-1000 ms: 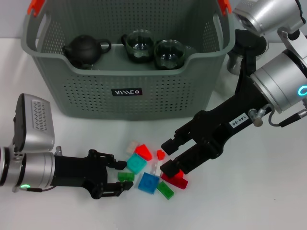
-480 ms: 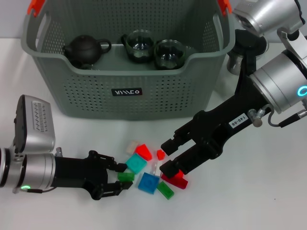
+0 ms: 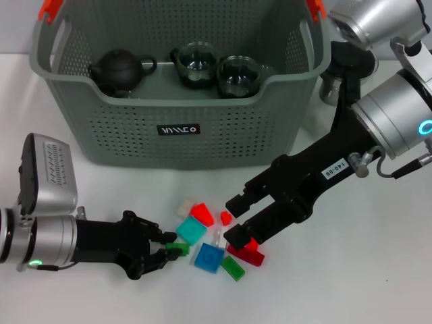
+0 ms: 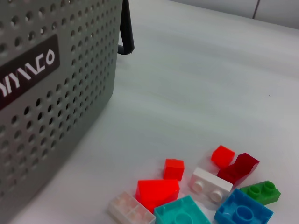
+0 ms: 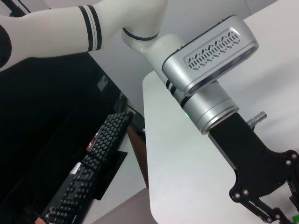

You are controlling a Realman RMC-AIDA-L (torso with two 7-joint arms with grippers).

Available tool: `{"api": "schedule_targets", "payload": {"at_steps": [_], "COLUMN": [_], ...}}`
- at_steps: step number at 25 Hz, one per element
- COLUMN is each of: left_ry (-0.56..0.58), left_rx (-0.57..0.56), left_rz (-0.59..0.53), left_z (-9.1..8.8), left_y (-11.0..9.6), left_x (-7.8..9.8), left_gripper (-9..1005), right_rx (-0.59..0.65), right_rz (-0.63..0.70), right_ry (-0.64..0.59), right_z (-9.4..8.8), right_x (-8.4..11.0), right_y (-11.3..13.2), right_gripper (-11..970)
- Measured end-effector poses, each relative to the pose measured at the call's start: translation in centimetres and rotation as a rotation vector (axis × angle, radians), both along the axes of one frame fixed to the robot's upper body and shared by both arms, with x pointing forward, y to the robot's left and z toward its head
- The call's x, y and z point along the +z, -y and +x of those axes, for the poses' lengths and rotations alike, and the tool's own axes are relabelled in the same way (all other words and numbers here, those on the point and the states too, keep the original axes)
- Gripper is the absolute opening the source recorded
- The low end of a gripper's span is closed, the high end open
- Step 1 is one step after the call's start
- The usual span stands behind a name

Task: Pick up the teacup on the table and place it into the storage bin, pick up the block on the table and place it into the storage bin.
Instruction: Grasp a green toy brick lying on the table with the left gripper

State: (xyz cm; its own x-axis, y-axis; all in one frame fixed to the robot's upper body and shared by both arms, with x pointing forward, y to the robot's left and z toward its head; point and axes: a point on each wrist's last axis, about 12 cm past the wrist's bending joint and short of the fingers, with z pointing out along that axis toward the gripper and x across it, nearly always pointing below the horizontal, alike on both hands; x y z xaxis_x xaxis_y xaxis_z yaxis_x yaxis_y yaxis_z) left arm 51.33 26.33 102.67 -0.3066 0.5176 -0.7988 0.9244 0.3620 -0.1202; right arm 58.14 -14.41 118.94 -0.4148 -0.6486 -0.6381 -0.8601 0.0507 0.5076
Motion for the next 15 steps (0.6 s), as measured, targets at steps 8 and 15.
{"api": "schedule_targets", "payload": {"at_steps": [8,15], "left_ry": [0.002,-0.003], "left_rx": [-0.001,-0.002], "left_rz": [0.001,0.004], "left_z": [0.01,0.00], "left_y": [-0.03,-0.19], "left_x": [0.01,0.05], "left_gripper": [223,184], "right_rx": [-0.004,-0.005], "right_rz": [0.009,0.012], "right_ry": [-0.002,-0.004], "right_z": [-0.02,-0.04], "right_x": [0.00,-0.01], "right_y": [0.11,0.12], "right_gripper": [703,704]}}
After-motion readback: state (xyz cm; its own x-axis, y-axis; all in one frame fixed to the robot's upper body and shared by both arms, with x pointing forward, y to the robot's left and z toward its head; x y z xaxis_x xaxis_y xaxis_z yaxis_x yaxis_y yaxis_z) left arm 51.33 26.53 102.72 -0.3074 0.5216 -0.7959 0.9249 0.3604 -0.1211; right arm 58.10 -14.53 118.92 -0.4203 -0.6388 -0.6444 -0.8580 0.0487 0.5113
